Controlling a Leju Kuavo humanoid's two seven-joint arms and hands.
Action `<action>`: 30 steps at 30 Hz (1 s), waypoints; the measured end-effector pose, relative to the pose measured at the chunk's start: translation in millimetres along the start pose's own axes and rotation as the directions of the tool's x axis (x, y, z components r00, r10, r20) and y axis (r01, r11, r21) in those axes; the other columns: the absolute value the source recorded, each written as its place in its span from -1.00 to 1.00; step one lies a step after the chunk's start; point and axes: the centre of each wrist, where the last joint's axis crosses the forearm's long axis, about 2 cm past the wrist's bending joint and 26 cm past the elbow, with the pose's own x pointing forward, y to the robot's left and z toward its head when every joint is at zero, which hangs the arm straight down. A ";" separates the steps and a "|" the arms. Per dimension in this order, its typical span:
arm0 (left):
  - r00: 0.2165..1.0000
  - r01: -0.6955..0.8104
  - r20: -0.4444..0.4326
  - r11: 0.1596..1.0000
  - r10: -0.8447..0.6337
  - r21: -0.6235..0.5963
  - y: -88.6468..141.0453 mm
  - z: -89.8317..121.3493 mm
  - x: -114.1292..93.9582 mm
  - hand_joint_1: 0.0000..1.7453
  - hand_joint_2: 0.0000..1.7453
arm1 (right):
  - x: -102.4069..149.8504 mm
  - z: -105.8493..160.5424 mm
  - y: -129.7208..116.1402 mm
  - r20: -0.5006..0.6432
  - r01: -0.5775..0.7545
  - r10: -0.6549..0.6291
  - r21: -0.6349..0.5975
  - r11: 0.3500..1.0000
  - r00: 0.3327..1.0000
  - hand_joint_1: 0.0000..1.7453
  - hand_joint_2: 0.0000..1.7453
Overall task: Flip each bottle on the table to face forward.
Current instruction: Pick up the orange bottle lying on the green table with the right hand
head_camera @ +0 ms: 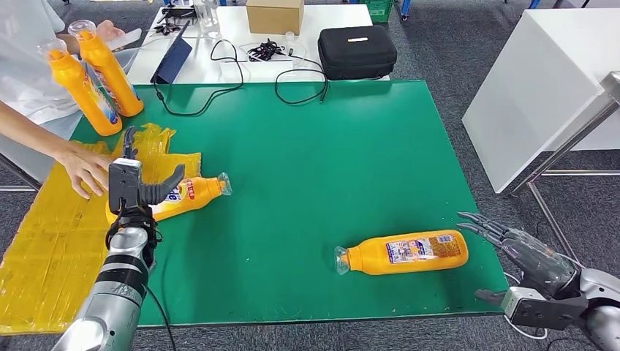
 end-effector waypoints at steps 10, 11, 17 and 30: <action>1.000 -0.013 -0.014 1.000 0.013 -0.007 -6.4 1.9 1.1 -1.00 1.00 | -11.6 -23.9 6.6 -0.179 -0.231 0.232 0.028 0.973 0.956 -1.00 1.00; 1.000 -0.016 -0.016 1.000 0.016 -0.007 -6.7 2.6 0.8 -1.00 1.00 | -14.3 -27.6 8.4 -0.190 -0.237 0.239 0.031 0.971 0.952 -1.00 1.00; 0.999 -0.030 -0.023 0.999 0.030 -0.015 -9.7 4.6 0.9 -1.00 1.00 | -27.2 -51.2 18.9 -0.215 -0.216 0.224 0.061 0.974 0.950 -1.00 1.00; 0.998 -0.044 -0.043 0.999 0.042 -0.026 -16.2 7.3 -0.5 -1.00 1.00 | -40.4 -84.5 46.1 -0.228 -0.133 0.160 0.130 0.983 0.960 -1.00 1.00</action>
